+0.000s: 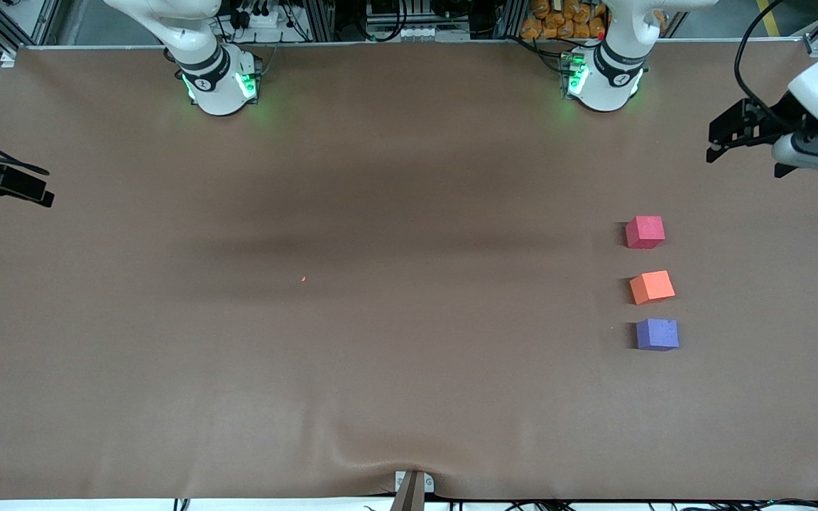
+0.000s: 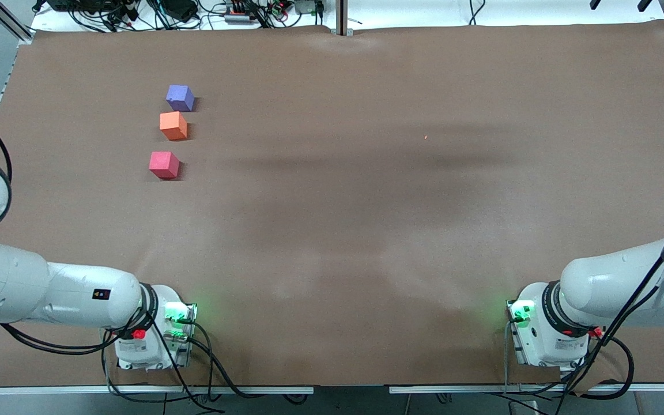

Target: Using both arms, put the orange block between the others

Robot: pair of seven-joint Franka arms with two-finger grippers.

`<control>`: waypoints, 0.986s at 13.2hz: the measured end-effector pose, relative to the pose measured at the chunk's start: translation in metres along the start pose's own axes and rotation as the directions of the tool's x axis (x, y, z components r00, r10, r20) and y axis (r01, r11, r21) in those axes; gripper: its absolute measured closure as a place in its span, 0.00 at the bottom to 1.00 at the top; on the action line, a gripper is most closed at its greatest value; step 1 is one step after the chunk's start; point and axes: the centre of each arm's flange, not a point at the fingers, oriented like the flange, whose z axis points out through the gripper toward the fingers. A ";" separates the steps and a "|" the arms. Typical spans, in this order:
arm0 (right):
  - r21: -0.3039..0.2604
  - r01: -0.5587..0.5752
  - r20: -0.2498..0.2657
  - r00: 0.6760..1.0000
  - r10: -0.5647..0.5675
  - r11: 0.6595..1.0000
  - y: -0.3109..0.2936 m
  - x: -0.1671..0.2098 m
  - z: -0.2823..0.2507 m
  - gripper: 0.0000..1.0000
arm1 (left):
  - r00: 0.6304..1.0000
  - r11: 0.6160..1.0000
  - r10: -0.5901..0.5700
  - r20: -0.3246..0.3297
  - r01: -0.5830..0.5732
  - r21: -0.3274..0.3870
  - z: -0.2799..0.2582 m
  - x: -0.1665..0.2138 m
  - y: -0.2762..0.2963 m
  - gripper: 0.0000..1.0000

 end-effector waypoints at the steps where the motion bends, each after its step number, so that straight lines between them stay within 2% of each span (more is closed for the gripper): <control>1: 0.000 0.000 0.000 1.000 0.000 1.000 0.000 0.000 0.000 0.00 | 1.000 1.000 -0.010 0.005 0.010 -0.001 0.003 0.002 -0.001 0.00; 6: 0.000 -0.001 0.000 1.000 0.001 1.000 0.000 0.000 0.000 0.00 | 1.000 0.999 -0.022 0.011 0.021 0.049 0.003 0.001 -0.009 0.00; 13: 0.000 -0.001 0.000 1.000 0.001 1.000 0.000 0.000 0.000 0.00 | 0.998 0.997 -0.055 0.004 0.054 0.051 0.001 0.000 -0.008 0.00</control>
